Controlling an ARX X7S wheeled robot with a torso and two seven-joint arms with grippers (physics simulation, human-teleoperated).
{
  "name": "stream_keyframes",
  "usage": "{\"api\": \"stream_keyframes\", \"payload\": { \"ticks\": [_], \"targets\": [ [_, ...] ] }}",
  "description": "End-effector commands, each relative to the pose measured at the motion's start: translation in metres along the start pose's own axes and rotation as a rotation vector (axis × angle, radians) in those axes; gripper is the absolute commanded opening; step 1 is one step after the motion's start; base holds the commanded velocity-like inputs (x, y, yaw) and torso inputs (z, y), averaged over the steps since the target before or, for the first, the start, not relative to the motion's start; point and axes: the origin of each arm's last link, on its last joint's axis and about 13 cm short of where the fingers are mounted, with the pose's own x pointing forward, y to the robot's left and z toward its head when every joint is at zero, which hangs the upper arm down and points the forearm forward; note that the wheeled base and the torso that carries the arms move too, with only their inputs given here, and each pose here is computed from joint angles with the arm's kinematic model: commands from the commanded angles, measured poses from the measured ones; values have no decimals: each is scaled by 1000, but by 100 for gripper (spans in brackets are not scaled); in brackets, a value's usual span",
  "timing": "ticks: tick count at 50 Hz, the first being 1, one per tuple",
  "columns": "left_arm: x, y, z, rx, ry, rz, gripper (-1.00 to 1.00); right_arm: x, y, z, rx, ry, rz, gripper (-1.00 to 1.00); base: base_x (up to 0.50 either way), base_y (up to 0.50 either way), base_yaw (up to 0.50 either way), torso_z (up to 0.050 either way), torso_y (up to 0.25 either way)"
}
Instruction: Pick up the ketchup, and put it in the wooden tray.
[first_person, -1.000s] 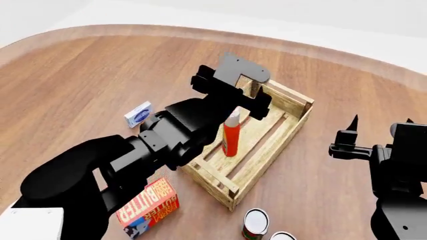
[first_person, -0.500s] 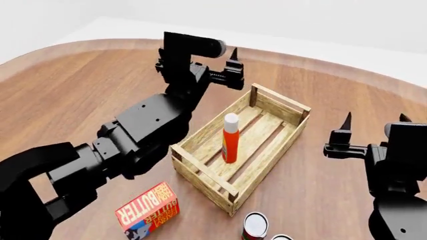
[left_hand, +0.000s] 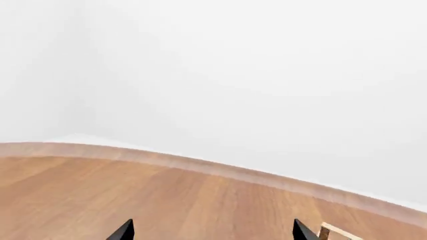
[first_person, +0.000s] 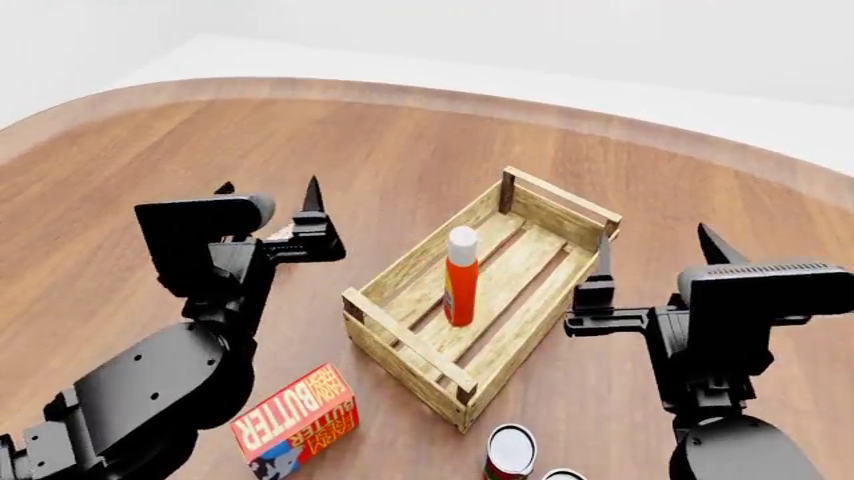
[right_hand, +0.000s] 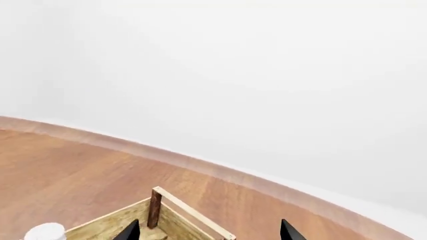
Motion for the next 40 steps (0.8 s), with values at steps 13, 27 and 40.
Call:
{"api": "stream_keyframes", "payload": {
  "ticks": [13, 27, 40],
  "targets": [
    [-47, 38, -5, 28, -55, 190, 100, 22, 47, -11, 18, -30, 139, 100, 0, 0, 0, 0, 0],
    [-57, 49, -6, 47, -59, 256, 100, 28, 58, -18, 38, -33, 198, 100, 0, 0, 0, 0, 0],
    [-61, 49, -8, 50, -52, 255, 100, 28, 59, -20, 40, -29, 190, 100, 0, 0, 0, 0, 0]
  ]
}}
